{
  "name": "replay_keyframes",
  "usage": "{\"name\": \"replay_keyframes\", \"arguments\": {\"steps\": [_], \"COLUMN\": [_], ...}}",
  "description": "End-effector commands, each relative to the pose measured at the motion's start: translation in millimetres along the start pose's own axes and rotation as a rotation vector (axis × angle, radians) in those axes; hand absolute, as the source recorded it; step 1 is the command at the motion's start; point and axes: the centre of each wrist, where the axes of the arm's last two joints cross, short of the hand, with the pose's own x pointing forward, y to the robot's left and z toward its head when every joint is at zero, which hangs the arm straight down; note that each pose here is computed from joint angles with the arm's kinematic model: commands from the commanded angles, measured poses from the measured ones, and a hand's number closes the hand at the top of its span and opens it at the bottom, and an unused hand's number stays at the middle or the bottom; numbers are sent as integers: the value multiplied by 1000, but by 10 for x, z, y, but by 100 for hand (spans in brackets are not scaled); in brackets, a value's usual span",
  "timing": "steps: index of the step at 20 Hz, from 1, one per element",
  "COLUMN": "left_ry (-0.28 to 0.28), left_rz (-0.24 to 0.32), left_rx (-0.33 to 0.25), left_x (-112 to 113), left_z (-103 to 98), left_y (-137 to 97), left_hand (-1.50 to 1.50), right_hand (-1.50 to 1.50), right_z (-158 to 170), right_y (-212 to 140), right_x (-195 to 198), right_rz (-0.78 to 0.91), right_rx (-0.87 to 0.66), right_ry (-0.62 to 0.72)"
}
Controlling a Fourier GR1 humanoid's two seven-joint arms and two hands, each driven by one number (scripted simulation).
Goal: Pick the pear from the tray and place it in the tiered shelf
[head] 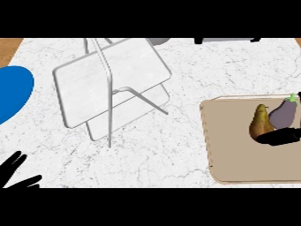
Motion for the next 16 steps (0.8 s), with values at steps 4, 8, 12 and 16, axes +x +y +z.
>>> {"name": "replay_keyframes", "arguments": {"steps": [4,8,12,16], "left_ry": [-125,-114,-121,-125], "left_rz": [100,96,99,97], "left_rx": [62,68,67,71], "left_x": [-38,-161,-72,-104], "left_z": [-409,-419,-479,-526], "left_y": [-29,-62,-28,-18], "left_hand": [0,0,0,0], "right_hand": [-150,-150,-150,-150], "right_z": [-65,-125,-210,-246], "right_y": [243,388,320,440], "right_x": [100,1,69,107], "right_rz": [43,64,64,46], "right_rx": [-22,-55,-72,-76], "right_ry": [111,133,117,94]}}
